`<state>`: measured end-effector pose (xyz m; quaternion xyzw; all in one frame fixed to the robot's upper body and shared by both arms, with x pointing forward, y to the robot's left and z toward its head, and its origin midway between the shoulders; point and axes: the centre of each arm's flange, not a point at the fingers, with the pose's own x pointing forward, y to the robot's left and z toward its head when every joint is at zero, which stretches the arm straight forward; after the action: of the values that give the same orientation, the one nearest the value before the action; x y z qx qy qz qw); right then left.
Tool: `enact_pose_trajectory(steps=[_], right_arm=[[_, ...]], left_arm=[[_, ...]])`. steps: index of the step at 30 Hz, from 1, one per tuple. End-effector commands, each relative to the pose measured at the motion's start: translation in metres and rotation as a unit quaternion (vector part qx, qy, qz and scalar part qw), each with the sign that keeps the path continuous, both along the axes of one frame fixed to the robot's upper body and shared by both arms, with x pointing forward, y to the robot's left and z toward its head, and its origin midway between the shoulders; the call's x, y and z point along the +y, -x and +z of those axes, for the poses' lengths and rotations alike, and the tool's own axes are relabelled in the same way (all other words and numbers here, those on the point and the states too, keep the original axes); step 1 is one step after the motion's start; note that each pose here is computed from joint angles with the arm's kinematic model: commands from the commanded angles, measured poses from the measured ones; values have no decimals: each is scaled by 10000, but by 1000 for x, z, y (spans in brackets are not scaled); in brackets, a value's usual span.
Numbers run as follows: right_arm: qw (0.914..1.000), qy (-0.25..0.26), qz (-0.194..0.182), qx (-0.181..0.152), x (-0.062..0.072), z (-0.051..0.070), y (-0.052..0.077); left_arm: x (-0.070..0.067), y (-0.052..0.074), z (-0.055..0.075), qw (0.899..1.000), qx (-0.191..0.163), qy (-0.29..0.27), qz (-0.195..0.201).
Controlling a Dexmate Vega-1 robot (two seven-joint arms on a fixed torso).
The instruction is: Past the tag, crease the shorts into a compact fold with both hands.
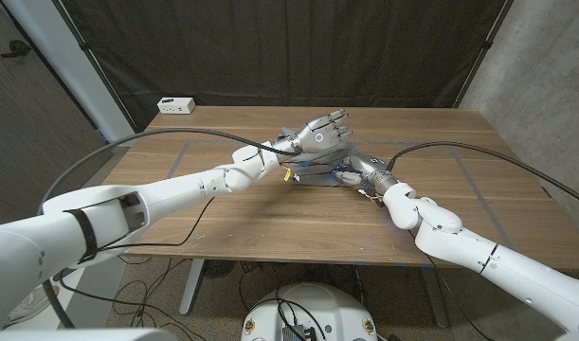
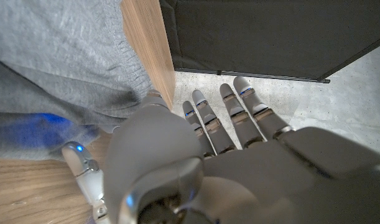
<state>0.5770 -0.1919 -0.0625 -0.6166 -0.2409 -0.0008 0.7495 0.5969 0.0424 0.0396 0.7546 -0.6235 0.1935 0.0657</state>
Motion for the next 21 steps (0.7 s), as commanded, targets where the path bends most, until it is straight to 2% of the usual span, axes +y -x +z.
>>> enact_pose_trajectory(steps=[1,2,5,11,21], right_arm=[[9992,-119,-366,-124,-25,-2,16],[9991,-193,-379,-39,-30,-3,16],[9978,-226,-614,-71,-41,-8,22],[9963,-296,-802,-58,-51,-10,28],[9927,-612,-995,-309,-66,-3,38]], left_arm=[[1,0,0,10000,30,-19,-55],[1,0,1,10000,28,-25,-56],[2,0,1,10000,42,-14,-48],[1,0,2,10000,51,-9,-47],[7,5,5,9990,131,432,-66]])
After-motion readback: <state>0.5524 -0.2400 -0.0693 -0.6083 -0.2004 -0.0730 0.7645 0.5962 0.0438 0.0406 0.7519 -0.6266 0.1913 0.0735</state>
